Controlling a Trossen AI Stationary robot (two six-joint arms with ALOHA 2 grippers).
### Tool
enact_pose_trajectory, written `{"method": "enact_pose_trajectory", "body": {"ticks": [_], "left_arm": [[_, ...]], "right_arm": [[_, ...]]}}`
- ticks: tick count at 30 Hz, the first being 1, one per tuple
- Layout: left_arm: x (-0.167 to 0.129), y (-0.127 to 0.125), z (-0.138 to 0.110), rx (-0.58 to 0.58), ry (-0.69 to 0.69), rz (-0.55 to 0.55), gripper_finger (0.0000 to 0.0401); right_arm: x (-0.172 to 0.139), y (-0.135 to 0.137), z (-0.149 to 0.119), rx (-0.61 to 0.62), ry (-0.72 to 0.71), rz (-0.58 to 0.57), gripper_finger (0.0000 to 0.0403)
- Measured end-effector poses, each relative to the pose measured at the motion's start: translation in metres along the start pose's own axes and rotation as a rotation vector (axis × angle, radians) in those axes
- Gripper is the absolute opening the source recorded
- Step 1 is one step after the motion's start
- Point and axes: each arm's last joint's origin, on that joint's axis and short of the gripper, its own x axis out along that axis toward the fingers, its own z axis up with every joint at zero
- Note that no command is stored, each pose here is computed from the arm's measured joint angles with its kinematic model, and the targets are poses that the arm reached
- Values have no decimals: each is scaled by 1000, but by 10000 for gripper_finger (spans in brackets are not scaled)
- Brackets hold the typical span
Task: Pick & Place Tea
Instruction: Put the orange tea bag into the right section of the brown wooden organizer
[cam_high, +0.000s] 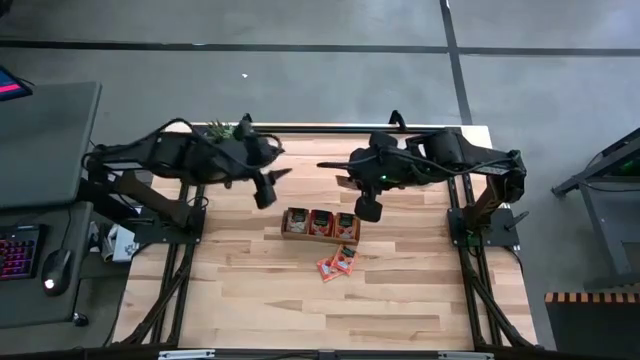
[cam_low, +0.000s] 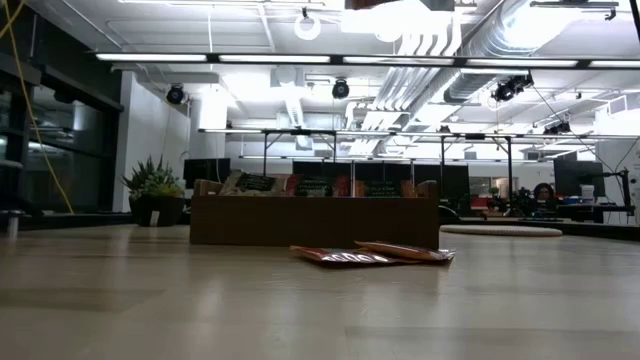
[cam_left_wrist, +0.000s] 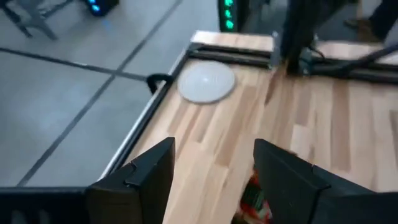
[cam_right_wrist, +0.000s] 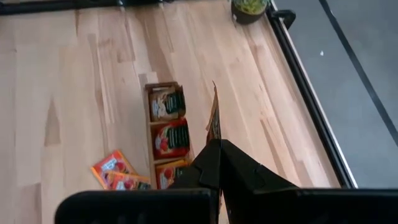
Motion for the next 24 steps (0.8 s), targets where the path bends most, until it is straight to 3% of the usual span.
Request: {"method": "enact_pose_trajectory", "body": {"ticks": [6, 12, 18, 24], "left_arm": [[-26, 20, -16, -37, 34, 75, 209], [-28, 30, -64, -121, 46, 76, 209], [-12, 26, -113, -273, -35, -61, 208], [5, 17, -137, -322, -104, -166, 208]], "right_arm": [[-2, 5, -4, -10, 25, -1, 0], [13, 12, -25, 18, 40, 2, 0], [41, 8, -72, 112, -72, 55, 0], [88, 7, -115, 139, -63, 147, 0]]}}
